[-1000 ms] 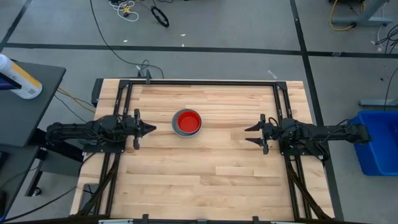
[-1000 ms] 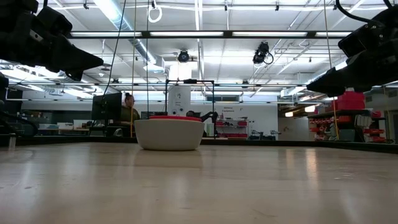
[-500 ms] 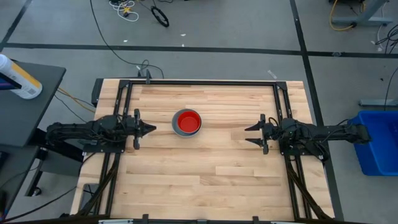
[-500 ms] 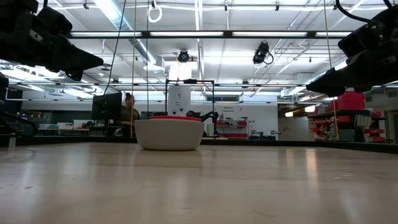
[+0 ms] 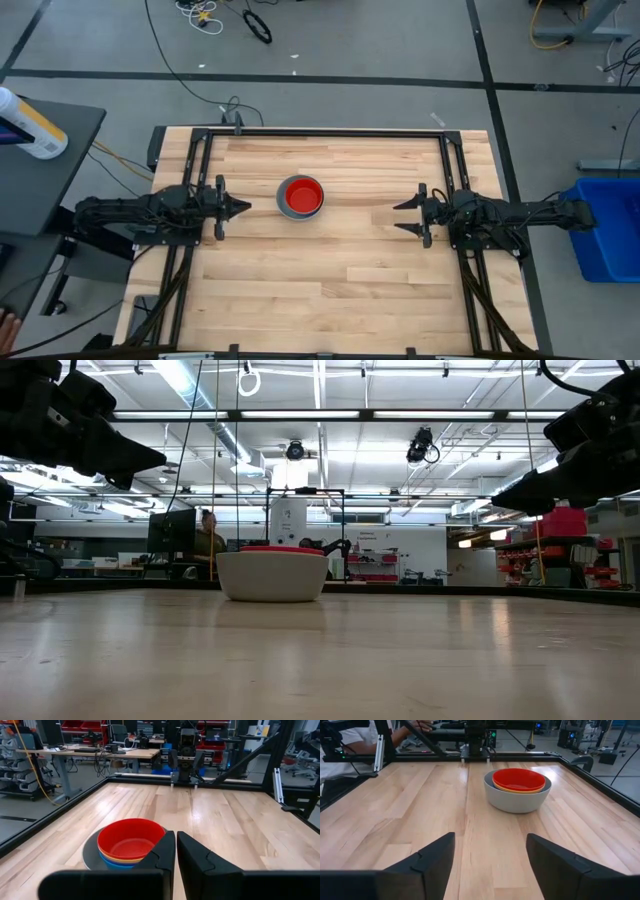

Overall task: Nest bowls inside each other
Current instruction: Return to Home Position

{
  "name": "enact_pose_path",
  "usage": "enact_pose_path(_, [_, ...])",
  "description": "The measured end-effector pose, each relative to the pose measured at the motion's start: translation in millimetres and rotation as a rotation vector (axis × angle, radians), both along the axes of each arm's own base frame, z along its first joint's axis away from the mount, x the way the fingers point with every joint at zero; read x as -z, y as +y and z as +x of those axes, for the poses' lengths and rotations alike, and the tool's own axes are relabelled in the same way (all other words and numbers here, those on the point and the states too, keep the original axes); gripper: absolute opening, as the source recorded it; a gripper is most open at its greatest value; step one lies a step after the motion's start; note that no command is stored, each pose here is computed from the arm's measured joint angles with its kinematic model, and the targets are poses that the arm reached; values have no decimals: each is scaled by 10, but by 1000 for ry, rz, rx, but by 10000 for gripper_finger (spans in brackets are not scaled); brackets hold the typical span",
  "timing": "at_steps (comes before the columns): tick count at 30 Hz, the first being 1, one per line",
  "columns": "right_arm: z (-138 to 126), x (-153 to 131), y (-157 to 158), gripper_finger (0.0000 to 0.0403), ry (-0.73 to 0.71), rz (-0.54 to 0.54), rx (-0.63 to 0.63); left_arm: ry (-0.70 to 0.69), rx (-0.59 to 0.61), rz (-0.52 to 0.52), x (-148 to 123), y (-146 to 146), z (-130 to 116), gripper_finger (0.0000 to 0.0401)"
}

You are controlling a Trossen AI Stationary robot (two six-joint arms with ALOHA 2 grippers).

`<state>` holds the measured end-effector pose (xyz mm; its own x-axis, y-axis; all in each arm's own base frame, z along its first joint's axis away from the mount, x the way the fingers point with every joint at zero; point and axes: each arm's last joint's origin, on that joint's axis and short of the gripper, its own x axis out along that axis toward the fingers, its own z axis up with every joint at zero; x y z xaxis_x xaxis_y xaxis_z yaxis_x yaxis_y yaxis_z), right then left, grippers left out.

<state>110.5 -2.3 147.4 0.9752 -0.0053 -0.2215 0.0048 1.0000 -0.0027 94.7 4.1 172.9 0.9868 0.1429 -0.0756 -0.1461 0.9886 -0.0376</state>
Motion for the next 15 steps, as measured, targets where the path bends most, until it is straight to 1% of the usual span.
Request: enact_pose_path(15, [0, 0, 0, 275, 0, 0, 0, 0, 0, 0, -1, 0, 0, 22])
